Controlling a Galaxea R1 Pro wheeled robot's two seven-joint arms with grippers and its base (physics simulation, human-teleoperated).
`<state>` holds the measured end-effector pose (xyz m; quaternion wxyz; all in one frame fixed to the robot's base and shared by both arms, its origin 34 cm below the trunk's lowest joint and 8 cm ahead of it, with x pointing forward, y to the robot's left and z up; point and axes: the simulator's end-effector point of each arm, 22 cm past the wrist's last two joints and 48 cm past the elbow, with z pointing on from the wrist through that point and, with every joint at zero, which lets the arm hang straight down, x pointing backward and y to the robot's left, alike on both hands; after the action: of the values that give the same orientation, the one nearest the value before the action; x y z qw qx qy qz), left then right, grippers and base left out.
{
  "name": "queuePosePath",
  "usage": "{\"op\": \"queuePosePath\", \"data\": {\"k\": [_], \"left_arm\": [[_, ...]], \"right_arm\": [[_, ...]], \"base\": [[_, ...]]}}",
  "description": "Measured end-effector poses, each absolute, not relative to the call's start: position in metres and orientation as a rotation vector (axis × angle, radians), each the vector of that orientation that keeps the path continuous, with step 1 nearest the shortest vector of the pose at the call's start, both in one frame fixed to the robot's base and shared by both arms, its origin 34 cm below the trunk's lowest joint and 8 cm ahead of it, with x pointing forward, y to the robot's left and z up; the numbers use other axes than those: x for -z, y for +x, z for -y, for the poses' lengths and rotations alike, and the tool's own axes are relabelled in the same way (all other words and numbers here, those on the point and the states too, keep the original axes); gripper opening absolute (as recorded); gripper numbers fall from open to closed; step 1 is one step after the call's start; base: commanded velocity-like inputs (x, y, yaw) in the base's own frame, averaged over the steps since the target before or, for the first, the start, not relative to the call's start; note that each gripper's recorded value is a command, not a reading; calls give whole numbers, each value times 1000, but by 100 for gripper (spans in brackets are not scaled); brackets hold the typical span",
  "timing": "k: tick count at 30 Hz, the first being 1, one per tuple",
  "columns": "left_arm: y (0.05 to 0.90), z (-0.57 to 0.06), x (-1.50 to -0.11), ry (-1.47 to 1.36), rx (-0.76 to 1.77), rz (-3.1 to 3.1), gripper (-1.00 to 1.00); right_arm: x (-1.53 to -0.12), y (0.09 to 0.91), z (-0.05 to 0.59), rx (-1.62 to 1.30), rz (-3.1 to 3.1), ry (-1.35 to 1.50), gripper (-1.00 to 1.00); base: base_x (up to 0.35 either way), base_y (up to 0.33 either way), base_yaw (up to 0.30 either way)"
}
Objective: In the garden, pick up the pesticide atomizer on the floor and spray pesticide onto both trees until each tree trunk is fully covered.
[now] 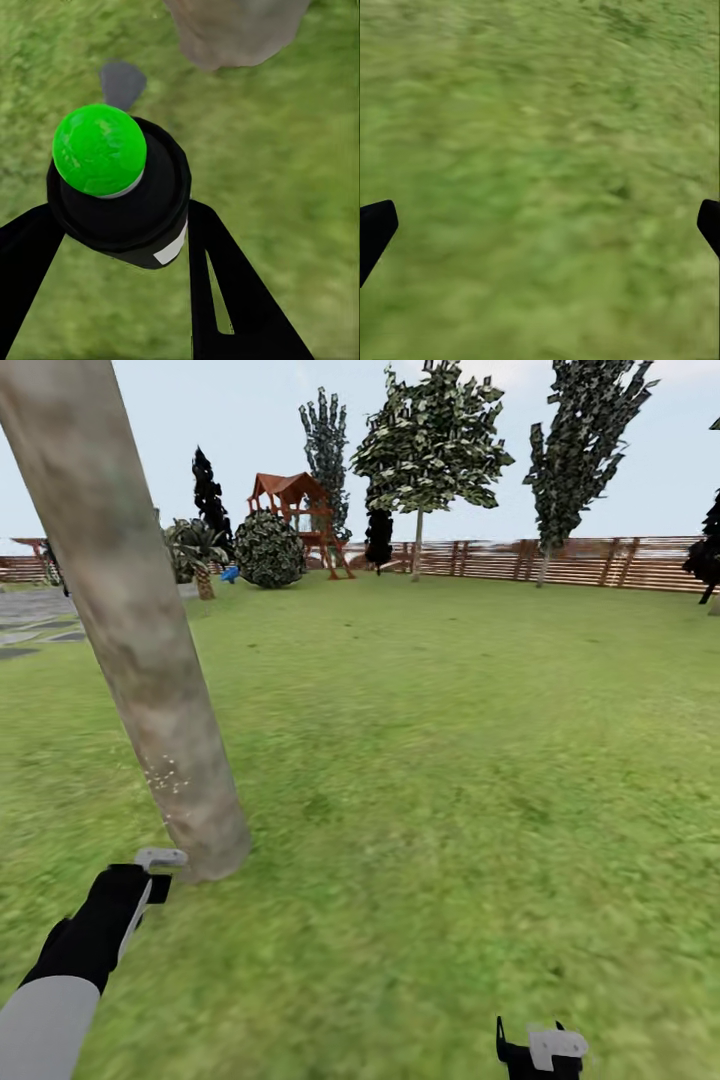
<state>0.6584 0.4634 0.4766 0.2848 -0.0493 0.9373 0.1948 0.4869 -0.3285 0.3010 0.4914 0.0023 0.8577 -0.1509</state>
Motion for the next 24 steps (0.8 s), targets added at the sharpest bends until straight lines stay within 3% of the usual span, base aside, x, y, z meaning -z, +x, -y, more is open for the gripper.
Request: {"op": "queuePosePath", "data": {"k": [7, 10, 24], "left_arm": [[666, -451, -477, -141, -479, -2475, -100], [666, -481, -478, -233, -482, -2402, -100], [666, -455, -449, -210, -425, -2406, -100]], "right_arm": [[-301, 486, 328, 366, -2083, 6, 100], [-301, 486, 328, 366, -2084, 5, 100], [-301, 487, 329, 368, -2082, 6, 100]], "base": [[111, -41, 275], [31, -28, 269], [206, -191, 15]]}}
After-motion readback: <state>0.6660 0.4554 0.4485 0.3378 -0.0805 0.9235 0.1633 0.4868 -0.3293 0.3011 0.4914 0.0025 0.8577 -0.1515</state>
